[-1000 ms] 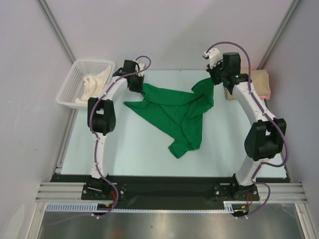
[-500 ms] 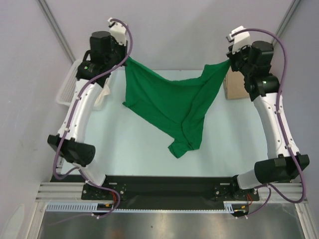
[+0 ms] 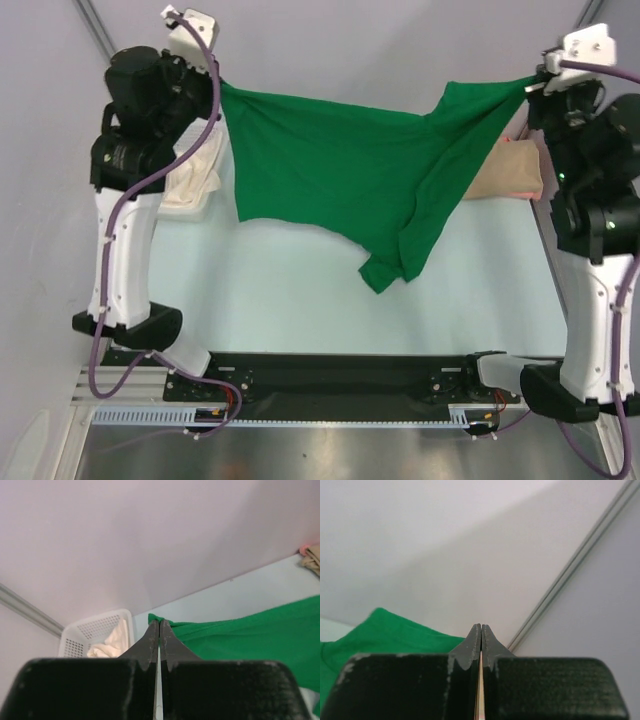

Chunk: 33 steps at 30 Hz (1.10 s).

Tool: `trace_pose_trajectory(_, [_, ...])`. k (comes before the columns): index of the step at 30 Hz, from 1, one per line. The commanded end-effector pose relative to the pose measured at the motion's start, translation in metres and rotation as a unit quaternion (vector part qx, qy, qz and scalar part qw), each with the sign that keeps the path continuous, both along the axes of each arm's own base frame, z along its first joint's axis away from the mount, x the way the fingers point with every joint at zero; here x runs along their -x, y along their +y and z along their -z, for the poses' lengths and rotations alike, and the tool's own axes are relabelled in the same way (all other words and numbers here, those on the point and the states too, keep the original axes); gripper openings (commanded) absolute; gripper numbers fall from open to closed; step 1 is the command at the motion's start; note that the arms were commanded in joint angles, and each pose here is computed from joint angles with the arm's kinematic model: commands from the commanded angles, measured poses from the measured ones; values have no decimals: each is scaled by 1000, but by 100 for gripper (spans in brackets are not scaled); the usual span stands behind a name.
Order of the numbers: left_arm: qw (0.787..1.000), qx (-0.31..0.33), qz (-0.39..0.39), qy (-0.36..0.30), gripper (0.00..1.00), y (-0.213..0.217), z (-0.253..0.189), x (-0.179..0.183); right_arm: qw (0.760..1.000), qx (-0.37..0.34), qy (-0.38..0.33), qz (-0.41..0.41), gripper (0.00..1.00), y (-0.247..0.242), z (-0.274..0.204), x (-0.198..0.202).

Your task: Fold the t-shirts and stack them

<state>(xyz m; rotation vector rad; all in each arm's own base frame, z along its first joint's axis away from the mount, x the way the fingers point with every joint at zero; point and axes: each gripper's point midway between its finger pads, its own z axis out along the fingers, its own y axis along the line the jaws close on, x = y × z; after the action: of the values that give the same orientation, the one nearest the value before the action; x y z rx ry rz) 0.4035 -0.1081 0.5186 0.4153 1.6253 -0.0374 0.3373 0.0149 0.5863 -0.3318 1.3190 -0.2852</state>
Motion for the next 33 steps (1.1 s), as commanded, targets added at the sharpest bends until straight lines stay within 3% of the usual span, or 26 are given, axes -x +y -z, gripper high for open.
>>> trace_pose_trajectory(1, [993, 5, -4, -117, 1, 19, -78, 58, 994, -17, -101, 26, 0, -16, -61, 55])
trace_pose_trajectory(5, [991, 4, 4, -137, 0, 23, -90, 79, 993, -33, -112, 10, 0, -13, -69, 70])
trace_pose_trajectory(8, [993, 5, 12, -117, 0, 22, -77, 88, 996, -29, -82, 8, 0, -11, -42, 59])
trace_pose_trajectory(16, [992, -36, 77, 93, 0, -9, 64, 65, 998, -10, 42, -51, 0, 18, 71, -1])
trace_pose_trajectory(19, [988, -42, 75, 125, 1, -10, 86, 54, 997, -9, 67, -46, 0, 18, 95, -21])
trace_pose_trajectory(25, [992, -28, 36, 114, 0, -2, 89, 14, 996, -6, 78, -30, 0, 14, 118, -70])
trace_pose_trajectory(29, [991, -14, 19, 132, 0, -1, 100, -33, 995, -33, 93, -10, 0, -4, 134, -108])
trace_pose_trajectory(33, [995, -13, 12, 97, 1, 1, 76, -54, 995, -41, 86, -11, 0, -9, 124, -133])
